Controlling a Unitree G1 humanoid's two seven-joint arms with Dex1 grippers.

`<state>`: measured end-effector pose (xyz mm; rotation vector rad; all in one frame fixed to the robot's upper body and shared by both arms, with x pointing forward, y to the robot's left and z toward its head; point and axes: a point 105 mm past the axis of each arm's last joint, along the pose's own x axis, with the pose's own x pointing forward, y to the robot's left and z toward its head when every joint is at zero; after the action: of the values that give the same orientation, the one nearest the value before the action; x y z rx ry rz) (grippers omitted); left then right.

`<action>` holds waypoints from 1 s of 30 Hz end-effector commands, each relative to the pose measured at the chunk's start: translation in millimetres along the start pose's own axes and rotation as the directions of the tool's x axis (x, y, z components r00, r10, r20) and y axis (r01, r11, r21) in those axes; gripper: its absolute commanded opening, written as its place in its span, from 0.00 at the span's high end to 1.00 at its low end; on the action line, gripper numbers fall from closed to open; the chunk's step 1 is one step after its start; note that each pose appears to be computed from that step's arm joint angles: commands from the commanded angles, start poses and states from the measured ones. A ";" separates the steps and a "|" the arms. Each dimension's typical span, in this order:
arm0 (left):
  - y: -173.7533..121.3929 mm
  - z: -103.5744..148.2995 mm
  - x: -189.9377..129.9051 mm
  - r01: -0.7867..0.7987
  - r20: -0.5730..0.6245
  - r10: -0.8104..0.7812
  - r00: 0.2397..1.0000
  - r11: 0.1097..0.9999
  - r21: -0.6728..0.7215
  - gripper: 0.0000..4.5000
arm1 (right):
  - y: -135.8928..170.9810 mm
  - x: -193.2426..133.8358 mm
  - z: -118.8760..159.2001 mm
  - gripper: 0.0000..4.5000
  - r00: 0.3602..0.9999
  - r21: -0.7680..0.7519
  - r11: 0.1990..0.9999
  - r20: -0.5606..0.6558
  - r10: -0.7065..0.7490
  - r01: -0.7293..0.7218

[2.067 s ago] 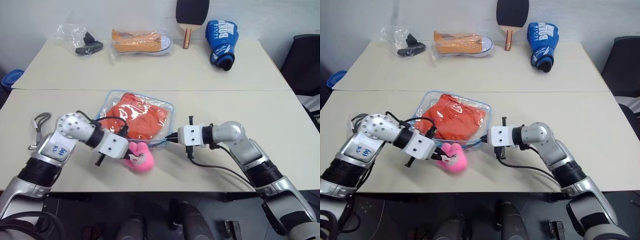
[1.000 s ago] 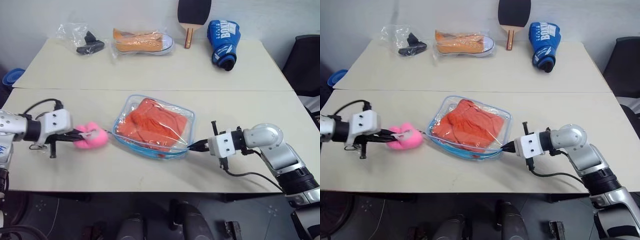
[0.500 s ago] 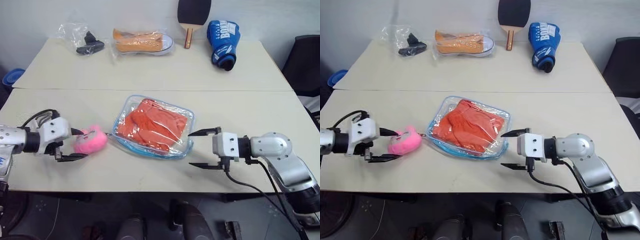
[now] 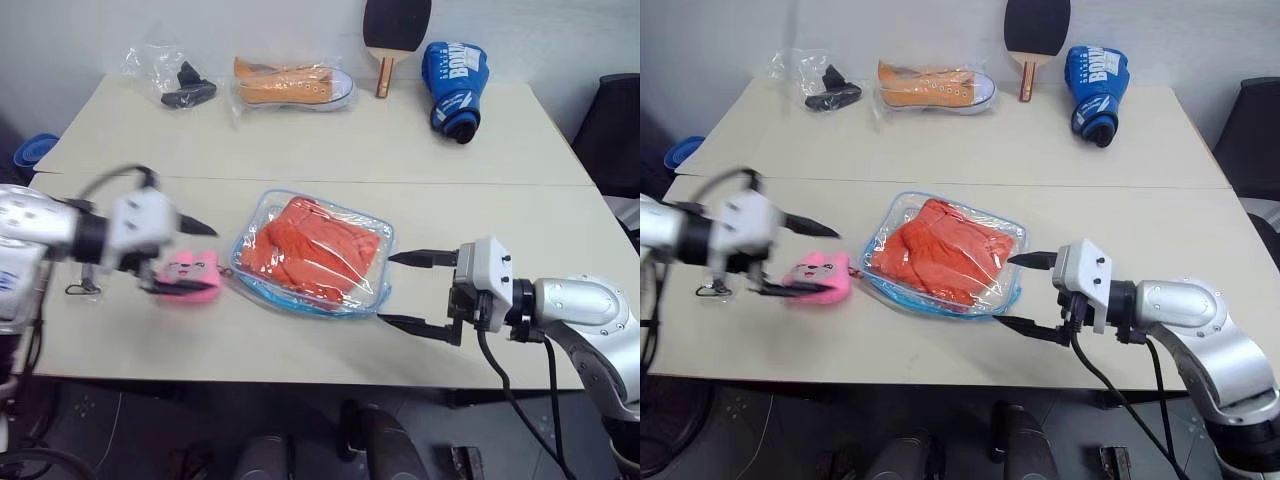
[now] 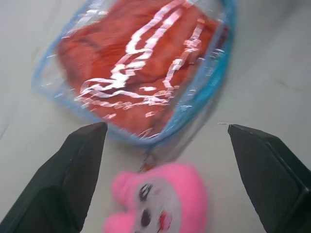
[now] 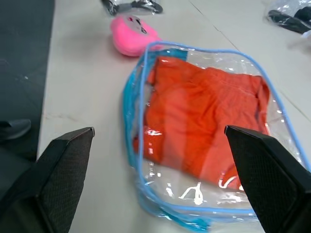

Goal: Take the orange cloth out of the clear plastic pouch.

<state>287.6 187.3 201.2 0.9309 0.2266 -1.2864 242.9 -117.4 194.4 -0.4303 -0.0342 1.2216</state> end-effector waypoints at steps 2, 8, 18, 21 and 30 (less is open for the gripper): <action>-2.3 -7.5 27.3 0.051 -0.080 -0.036 0.996 0.979 0.199 0.06 | 5.3 -2.5 8.9 0.01 1.000 -0.022 1.000 0.005 -0.016 0.017; 19.8 -11.5 53.5 -0.033 -0.055 0.054 0.997 0.946 0.323 0.06 | 8.9 -1.9 6.0 0.01 0.999 -0.011 0.999 -0.006 -0.049 0.049; 22.6 -9.8 56.2 -0.050 0.017 0.047 0.999 0.948 0.314 0.41 | 11.0 -1.1 -5.3 0.00 0.997 -0.006 0.997 -0.041 -0.072 0.071; 21.4 -7.6 56.8 -0.052 0.044 0.041 0.998 0.956 0.288 0.61 | 10.2 -0.8 -4.0 0.00 0.997 -0.009 0.997 -0.036 -0.071 0.071; 11.1 -5.8 58.6 0.010 0.095 -0.017 0.995 0.997 0.075 0.99 | 8.2 0.9 -3.1 0.00 0.997 -0.022 0.997 -0.036 -0.069 0.068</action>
<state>321.9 151.9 156.8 0.9948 0.1247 -1.3562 239.6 -118.9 183.3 -0.4409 0.0028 1.1310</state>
